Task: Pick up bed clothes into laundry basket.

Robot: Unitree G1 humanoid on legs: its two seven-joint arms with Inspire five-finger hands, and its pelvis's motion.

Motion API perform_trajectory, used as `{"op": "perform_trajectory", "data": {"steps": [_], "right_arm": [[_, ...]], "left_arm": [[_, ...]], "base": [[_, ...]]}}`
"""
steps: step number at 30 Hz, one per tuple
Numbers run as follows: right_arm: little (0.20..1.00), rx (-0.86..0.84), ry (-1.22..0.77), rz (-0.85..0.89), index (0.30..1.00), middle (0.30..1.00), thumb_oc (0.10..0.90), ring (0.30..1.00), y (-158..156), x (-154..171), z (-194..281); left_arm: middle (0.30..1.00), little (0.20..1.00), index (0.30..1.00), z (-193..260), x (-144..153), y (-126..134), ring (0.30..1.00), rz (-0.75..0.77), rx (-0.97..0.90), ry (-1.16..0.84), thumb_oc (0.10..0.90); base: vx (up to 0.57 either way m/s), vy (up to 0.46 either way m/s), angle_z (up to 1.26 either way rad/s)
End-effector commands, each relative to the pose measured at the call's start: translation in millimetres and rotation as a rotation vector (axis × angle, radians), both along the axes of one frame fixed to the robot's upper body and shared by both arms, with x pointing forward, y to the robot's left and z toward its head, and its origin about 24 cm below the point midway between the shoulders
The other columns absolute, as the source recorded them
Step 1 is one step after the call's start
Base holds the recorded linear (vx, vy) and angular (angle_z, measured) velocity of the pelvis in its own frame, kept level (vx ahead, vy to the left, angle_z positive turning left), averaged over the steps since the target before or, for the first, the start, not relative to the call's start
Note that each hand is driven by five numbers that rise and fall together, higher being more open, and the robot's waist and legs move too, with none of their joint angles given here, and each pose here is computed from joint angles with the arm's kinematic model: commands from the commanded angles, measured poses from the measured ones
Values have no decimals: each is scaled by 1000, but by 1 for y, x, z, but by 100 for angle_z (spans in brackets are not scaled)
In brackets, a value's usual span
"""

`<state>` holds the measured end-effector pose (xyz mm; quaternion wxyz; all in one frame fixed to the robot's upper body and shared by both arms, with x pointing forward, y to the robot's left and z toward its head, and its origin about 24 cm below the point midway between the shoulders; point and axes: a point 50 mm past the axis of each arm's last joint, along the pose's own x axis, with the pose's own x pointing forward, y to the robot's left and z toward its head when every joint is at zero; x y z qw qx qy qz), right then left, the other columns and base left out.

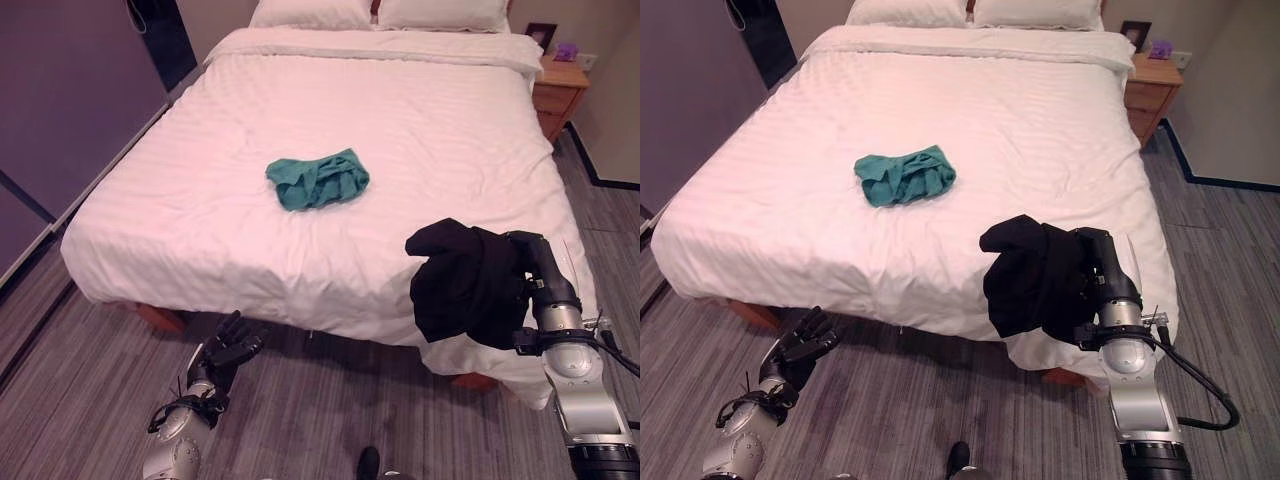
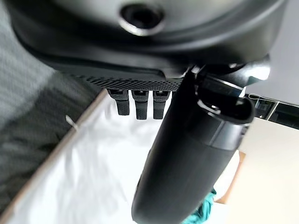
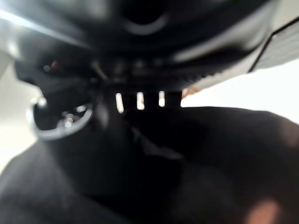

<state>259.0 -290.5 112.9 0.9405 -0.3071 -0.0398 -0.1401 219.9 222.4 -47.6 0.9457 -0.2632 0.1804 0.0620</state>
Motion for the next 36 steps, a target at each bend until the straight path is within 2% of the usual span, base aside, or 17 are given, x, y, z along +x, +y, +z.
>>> {"op": "perform_trajectory", "data": {"steps": [1,4,10,13,16,17,20,21,22,23,29,33,36], "right_arm": [[300,-70,-305,65,300,300,400,300,6,1,62],[300,-89,-310,77,300,300,400,300,8,3,65],[300,-68,-320,79,300,300,400,300,10,8,66],[300,-73,-286,122,300,300,400,300,19,15,63],[300,-67,-284,144,300,300,400,300,24,18,64],[300,-49,-263,168,300,300,400,300,30,20,59],[300,-32,-211,180,300,300,400,300,29,19,49],[300,-29,-212,178,300,300,400,300,29,19,49],[300,-21,-191,163,300,300,400,300,22,14,43],[300,-18,-174,153,300,300,400,300,18,11,39],[300,29,-143,134,300,300,400,300,10,0,23],[300,43,-107,135,300,300,400,300,9,-6,11],[300,63,-86,123,300,300,400,300,6,-12,3]], "left_arm": [[900,900,900,33,26,4,900,-44,18,-173,800],[900,900,900,40,30,3,900,-40,1,-218,800],[900,900,900,96,48,29,900,55,71,-447,800],[900,900,900,169,59,68,900,130,403,-630,800],[900,900,900,187,63,75,900,149,460,-670,800],[900,900,900,217,66,86,900,180,595,-716,800],[900,900,900,255,70,103,900,156,835,-717,800],[900,900,900,256,71,103,900,154,837,-719,800],[900,900,900,289,75,108,900,125,992,-740,800],[900,900,900,300,76,114,900,130,1057,-729,800],[900,900,900,349,85,126,900,146,1219,-716,800],[900,900,900,376,94,123,900,151,1442,-647,800],[900,900,900,371,107,122,900,157,1427,-605,800]], "base": [[310,147,0],[222,149,-19],[231,194,-43],[256,347,-5],[91,182,-17],[124,145,3],[161,64,7],[197,-60,18],[198,-86,22],[260,-106,45],[138,-72,30],[72,-34,7],[64,-11,0]]}}
